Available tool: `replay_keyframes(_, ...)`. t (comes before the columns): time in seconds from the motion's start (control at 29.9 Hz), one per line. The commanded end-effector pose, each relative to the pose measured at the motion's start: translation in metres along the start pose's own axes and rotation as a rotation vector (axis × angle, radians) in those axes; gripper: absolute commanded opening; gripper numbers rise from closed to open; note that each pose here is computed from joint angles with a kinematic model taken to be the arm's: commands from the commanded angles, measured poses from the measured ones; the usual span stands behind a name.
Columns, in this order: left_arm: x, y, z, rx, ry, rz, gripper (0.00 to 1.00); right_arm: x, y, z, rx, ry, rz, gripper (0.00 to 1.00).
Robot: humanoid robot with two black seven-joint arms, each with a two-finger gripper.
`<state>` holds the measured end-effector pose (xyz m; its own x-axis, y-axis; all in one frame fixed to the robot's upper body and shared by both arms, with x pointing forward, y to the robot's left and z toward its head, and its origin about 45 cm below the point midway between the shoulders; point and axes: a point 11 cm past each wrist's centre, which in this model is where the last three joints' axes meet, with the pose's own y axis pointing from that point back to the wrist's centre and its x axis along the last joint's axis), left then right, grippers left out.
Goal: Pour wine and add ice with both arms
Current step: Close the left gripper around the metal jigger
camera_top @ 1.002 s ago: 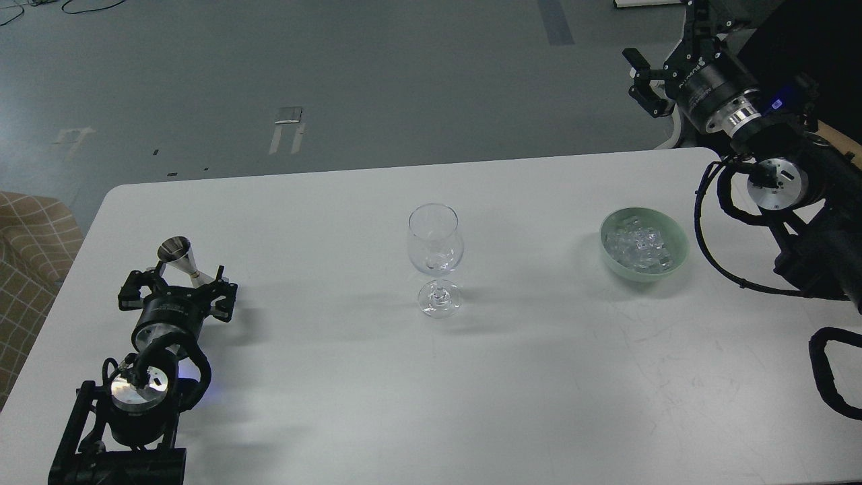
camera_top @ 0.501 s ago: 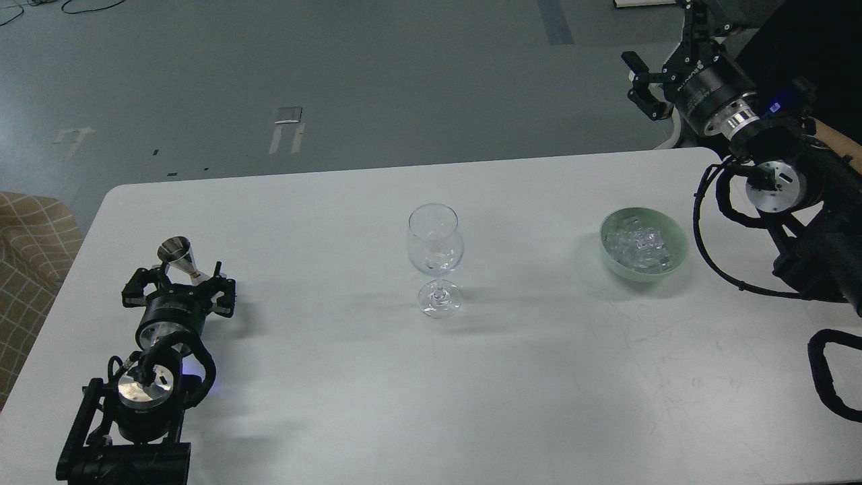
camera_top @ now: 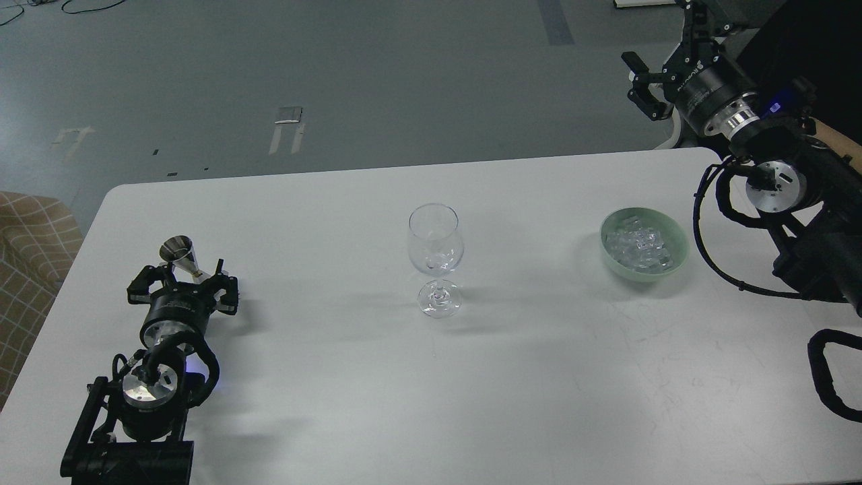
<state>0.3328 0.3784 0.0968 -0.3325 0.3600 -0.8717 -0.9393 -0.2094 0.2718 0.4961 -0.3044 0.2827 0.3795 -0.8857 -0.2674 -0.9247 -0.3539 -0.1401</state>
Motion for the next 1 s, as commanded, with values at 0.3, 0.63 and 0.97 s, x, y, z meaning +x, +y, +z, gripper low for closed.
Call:
replay_keyframes(0.3, 0.0001, -0.0065, -0.0026, 0.006, 0.004, 0.002, 0.49, 0.0001, -0.0003, -0.0012, 0.003, 0.0, 0.0, 1.0)
replay_keyframes(0.63, 0.0068, -0.0067, -0.0055, 0.014, 0.011, -0.007, 0.4, 0.0001, -0.0003, -0.0012, 0.003, 0.0, 0.0, 1.0)
replay_keyframes(0.97, 0.0051, -0.0112, -0.0068, 0.015, 0.018, -0.006, 0.36, 0.0003, 0.0001, -0.0002, 0.0, 0.001, 0.0, 1.0)
